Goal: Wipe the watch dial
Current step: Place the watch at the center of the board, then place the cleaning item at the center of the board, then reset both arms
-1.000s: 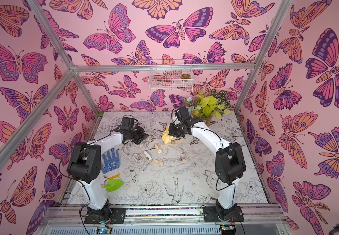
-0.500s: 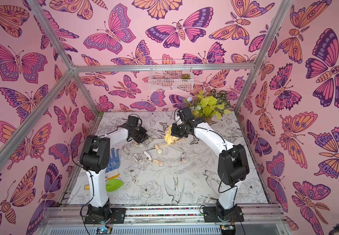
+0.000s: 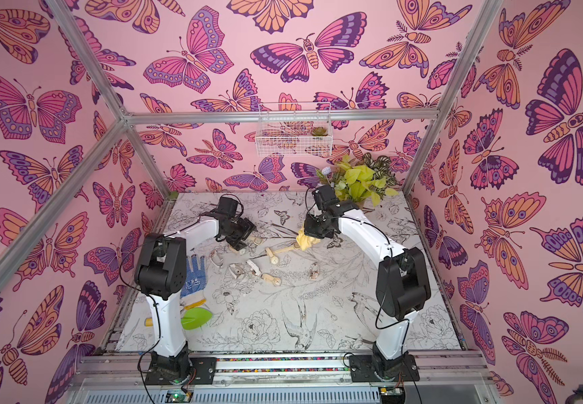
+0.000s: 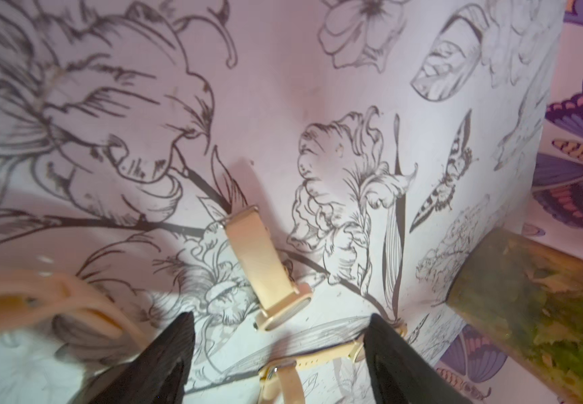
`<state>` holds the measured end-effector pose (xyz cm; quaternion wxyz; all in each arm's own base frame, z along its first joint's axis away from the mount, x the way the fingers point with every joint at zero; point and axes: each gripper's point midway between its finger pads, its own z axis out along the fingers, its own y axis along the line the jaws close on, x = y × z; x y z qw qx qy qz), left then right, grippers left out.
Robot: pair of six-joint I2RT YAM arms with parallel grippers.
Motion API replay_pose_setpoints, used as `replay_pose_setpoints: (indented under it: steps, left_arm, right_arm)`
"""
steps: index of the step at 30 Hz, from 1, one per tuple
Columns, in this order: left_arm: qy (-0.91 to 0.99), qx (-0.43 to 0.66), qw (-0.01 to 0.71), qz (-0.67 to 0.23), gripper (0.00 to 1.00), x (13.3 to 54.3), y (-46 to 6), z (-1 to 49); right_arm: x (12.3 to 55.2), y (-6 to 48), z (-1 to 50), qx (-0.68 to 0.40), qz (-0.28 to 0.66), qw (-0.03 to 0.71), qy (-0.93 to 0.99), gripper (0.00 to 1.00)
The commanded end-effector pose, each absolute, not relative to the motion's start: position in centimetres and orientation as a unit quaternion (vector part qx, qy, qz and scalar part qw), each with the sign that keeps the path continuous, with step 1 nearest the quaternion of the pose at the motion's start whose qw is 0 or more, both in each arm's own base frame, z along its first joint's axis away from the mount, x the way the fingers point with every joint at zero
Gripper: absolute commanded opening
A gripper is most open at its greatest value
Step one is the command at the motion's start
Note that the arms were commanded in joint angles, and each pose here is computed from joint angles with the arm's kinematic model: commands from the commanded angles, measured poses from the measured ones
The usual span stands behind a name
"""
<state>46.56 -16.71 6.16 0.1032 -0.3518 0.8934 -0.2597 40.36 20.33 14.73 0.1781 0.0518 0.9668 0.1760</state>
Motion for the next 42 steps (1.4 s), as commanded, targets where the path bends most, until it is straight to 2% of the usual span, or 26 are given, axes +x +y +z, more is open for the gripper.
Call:
replay_pose_setpoints:
  steps: [1, 4, 5, 6, 7, 9, 10, 18, 25, 28, 33, 37, 42]
  left_arm:
    - [0.897, -0.32, 0.144, -0.267, 1.0, 46.4, -16.5, 10.7]
    - [0.901, -0.303, 0.156, -0.268, 1.0, 45.6, -16.2, 12.4]
    - [0.902, -0.298, 0.16, -0.268, 1.0, 45.2, -16.1, 12.9]
    - [0.903, -0.294, 0.165, -0.266, 1.0, 44.8, -15.9, 13.3]
    - [0.904, -0.289, 0.172, -0.265, 1.0, 44.3, -15.6, 13.9]
    - [0.907, -0.275, 0.184, -0.261, 1.0, 43.3, -15.2, 14.6]
    - [0.91, -0.268, 0.189, -0.256, 1.0, 42.7, -14.9, 14.9]
    - [0.924, -0.2, 0.263, -0.193, 1.0, 37.9, -11.4, 16.8]
    - [0.926, -0.137, 0.337, -0.102, 1.0, 35.3, -7.6, 17.5]
    - [0.915, -0.126, 0.38, -0.038, 1.0, 35.0, -5.1, 18.1]
    - [0.889, -0.126, 0.437, 0.054, 1.0, 34.3, -1.3, 18.3]
    - [0.865, -0.133, 0.477, 0.074, 1.0, 33.6, 0.6, 17.5]
    - [0.857, -0.155, 0.487, 0.063, 1.0, 33.5, 2.6, 15.4]
  right_arm:
    - [38.9, 15.2, 13.0, 0.102, 0.086, 0.167, 0.977, 0.0]
    - [38.7, 13.5, 12.3, 0.12, 0.074, 0.17, 0.975, 0.02]
    - [38.8, 13.2, 12.1, 0.123, 0.072, 0.171, 0.975, 0.07]
    - [38.9, 13.0, 11.9, 0.121, 0.071, 0.171, 0.975, 0.19]
    - [39.1, 12.9, 11.6, 0.12, 0.069, 0.17, 0.976, 0.41]
    - [39.5, 12.9, 11.4, 0.115, 0.071, 0.171, 0.976, 0.9]
    - [39.8, 13.0, 11.6, 0.11, 0.075, 0.173, 0.976, 0.99]
    - [40.6, 12.8, 14.3, 0.083, 0.107, 0.216, 0.967, 0.99]
    - [41.1, 9.5, 16.6, 0.082, 0.107, 0.289, 0.948, 0.99]
    - [41.1, 6.3, 15.6, 0.101, 0.058, 0.299, 0.947, 0.99]
    - [40.6, 0.8, 15.4, 0.128, -0.015, 0.357, 0.925, 0.99]
    - [40.2, -1.0, 14.3, 0.111, -0.053, 0.4, 0.908, 0.99]
    - [40.2, -2.1, 12.0, 0.082, -0.1, 0.421, 0.898, 0.99]
